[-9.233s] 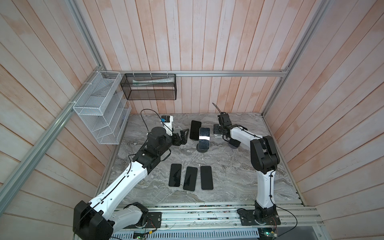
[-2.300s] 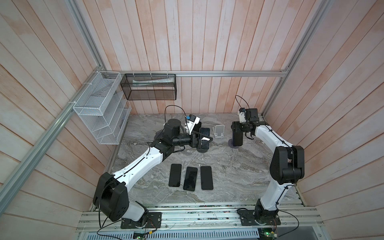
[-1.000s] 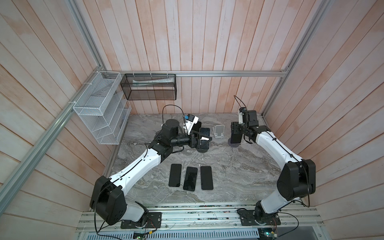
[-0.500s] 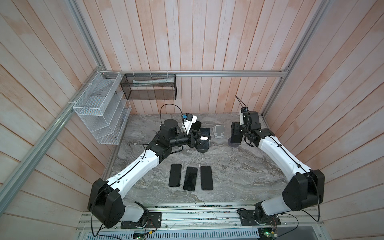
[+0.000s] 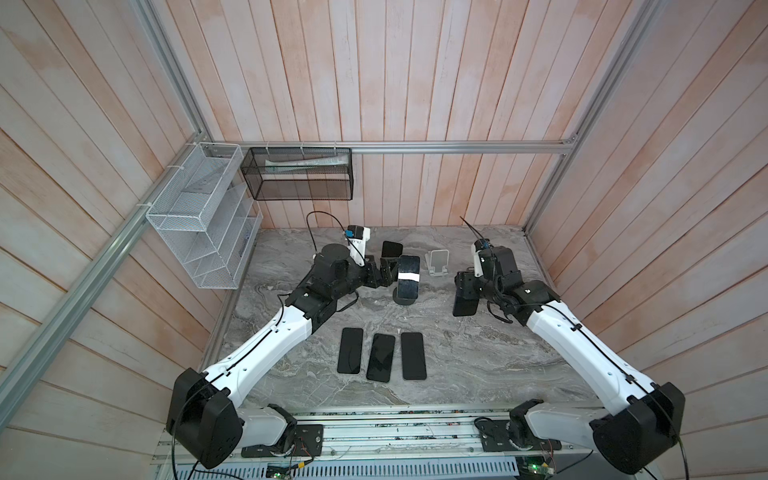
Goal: Remove the phone from the phone stand
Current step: 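Carry the blue-edged phone toward the robot with the right gripper, then lower the blue-edged phone flat beside the other flat phones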
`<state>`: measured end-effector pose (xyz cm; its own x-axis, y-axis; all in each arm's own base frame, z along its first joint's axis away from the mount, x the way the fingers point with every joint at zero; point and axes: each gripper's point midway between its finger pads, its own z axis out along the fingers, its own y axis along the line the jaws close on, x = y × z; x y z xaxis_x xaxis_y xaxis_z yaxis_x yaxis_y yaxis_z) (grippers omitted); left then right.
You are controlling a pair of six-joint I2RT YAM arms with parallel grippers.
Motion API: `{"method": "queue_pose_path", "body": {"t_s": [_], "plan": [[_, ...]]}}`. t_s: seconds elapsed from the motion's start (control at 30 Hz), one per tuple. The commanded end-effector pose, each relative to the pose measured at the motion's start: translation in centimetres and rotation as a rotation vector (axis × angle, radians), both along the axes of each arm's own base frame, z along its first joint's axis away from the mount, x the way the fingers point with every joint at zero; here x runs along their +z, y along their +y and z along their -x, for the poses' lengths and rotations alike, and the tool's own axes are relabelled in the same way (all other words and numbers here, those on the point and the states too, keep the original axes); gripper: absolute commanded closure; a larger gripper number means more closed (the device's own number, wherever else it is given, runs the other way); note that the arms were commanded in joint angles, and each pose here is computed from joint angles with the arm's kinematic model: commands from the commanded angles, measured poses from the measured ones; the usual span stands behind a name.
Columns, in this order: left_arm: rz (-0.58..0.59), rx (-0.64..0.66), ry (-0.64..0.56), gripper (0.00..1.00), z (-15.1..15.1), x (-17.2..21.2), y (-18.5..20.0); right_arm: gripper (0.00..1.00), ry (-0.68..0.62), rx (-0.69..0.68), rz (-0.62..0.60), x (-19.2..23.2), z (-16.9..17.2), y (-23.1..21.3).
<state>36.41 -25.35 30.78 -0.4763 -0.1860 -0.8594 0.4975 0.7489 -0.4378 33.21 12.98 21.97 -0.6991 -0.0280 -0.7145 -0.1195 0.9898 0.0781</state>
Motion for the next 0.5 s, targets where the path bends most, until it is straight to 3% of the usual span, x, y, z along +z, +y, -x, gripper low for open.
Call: {"method": "queue_pose_path", "body": {"t_s": [0.0,0.33,0.47], "plan": [[-0.078,0.193,-0.045,0.0,-1.6,0.5,3.7,0.45,0.092,-0.036,-0.01,-2.5,2.4,0.0],[-0.057,0.176,-0.053,0.0,-1.2,0.8,3.6,0.46,0.28,0.042,-0.102,-8.6,7.0,2.1],[-0.053,0.176,-0.057,0.0,-1.1,1.0,3.6,0.46,0.312,0.006,-0.111,-10.3,7.3,1.9]]}}
